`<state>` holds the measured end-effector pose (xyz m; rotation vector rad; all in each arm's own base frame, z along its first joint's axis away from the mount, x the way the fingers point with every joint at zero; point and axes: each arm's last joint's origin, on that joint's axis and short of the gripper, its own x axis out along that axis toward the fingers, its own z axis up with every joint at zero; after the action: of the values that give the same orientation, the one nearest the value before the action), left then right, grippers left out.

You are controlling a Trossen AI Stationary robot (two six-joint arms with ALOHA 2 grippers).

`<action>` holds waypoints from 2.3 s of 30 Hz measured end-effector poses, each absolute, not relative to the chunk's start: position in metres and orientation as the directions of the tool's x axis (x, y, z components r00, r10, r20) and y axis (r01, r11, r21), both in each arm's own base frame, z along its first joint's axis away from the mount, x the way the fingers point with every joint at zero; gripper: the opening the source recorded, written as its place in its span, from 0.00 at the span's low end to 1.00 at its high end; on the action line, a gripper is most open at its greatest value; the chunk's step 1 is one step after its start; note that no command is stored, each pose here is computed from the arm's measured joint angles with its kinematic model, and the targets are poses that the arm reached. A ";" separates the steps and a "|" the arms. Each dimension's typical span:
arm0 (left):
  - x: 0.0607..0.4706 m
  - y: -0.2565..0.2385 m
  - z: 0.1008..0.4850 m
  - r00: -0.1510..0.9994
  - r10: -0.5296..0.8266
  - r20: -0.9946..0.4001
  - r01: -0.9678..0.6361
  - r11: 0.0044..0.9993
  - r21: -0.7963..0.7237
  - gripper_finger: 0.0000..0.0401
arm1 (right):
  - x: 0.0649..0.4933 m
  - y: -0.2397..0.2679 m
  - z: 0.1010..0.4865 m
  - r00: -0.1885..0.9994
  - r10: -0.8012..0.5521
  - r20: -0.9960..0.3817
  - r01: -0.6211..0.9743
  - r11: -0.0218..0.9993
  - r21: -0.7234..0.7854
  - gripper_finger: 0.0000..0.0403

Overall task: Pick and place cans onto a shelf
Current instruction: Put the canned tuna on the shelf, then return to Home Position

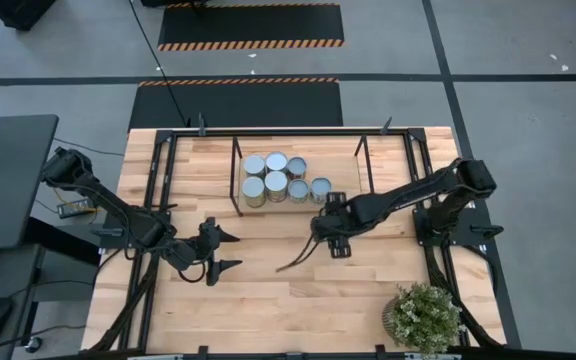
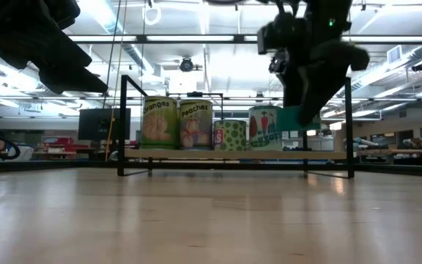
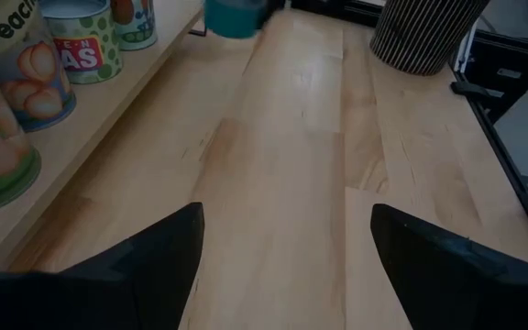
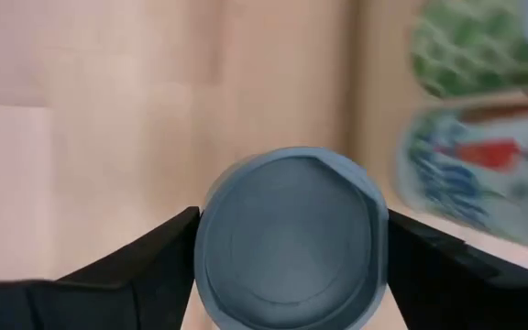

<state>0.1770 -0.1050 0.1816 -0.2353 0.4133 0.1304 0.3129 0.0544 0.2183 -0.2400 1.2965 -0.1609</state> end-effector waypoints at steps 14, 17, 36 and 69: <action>0.177 -0.105 0.182 0.908 0.078 -0.411 -0.176 0.962 -0.206 0.79 | 0.291 0.001 0.203 0.215 -0.286 -0.934 0.098 0.958 -0.271 0.76; 0.177 -0.105 0.182 0.908 0.078 -0.411 -0.176 0.962 -0.207 0.79 | 0.289 -0.010 0.202 0.190 -0.292 -0.937 0.110 0.955 -0.275 0.76; 0.177 -0.105 0.182 0.908 0.078 -0.411 -0.176 0.962 -0.207 0.79 | 0.285 -0.044 0.201 0.147 -0.286 -0.947 0.168 0.951 -0.261 0.87; 0.161 -0.106 0.208 0.957 0.092 -0.275 -0.126 0.986 -0.109 0.79 | 0.224 -0.016 0.286 0.636 -0.352 -0.687 0.284 0.934 -0.215 0.93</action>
<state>0.1612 -0.1058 0.2080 -0.1257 0.2727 0.1105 0.2236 -0.0160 0.2857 -0.0900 0.8033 -0.3637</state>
